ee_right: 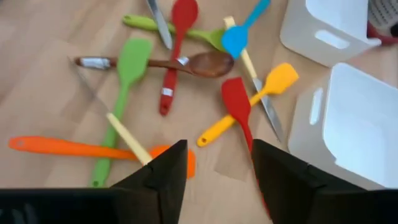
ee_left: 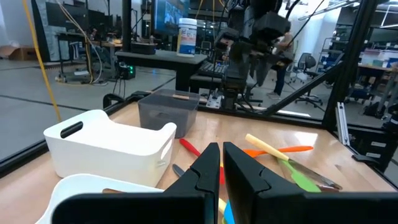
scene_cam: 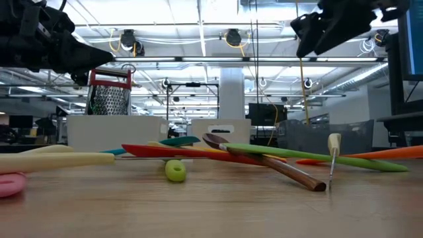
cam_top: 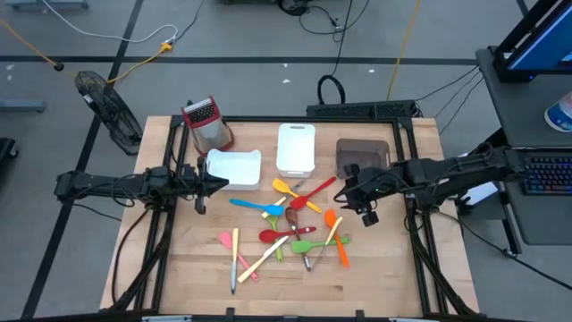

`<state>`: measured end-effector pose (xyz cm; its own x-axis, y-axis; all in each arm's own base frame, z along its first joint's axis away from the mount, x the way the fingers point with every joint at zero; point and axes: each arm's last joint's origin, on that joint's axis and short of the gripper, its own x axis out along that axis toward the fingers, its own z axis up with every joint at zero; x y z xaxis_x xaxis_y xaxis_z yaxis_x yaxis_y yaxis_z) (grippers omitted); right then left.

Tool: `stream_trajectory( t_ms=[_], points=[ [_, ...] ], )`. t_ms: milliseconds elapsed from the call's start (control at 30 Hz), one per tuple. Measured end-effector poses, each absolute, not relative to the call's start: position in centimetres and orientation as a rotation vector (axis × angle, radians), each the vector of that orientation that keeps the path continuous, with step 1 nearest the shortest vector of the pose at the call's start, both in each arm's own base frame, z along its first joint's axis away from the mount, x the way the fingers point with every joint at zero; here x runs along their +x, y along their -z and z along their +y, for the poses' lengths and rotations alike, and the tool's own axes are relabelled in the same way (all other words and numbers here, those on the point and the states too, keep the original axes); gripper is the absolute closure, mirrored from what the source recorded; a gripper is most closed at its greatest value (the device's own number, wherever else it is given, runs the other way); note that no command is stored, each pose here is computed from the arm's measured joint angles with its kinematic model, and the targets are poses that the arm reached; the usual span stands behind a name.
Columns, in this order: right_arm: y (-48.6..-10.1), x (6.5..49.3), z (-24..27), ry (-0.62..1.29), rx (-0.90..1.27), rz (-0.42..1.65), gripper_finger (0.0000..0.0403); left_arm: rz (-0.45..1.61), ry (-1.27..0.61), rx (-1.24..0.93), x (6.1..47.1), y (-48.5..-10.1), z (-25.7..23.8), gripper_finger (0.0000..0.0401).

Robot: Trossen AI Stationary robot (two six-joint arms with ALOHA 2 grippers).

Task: Pick & Place Kitchen Items
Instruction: Put the yellow knife into the left white bin

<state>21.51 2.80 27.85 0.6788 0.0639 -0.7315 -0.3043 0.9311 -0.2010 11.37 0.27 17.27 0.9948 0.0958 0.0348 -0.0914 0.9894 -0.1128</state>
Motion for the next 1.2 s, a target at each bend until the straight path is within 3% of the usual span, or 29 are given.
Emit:
stream_trajectory(
  t_ms=[567,1200],
  points=[
    [-22.9,24.6,4.8,-0.375,-0.489,1.014,0.0211,-0.04,-0.094,-0.11,11.4,-17.3,0.3,0.0377],
    [-19.3,25.9,6.2,-0.515,-0.491,1.136,0.0218,-0.035,-0.093,-0.111,11.4,-17.2,0.3,0.0377]
  ],
)
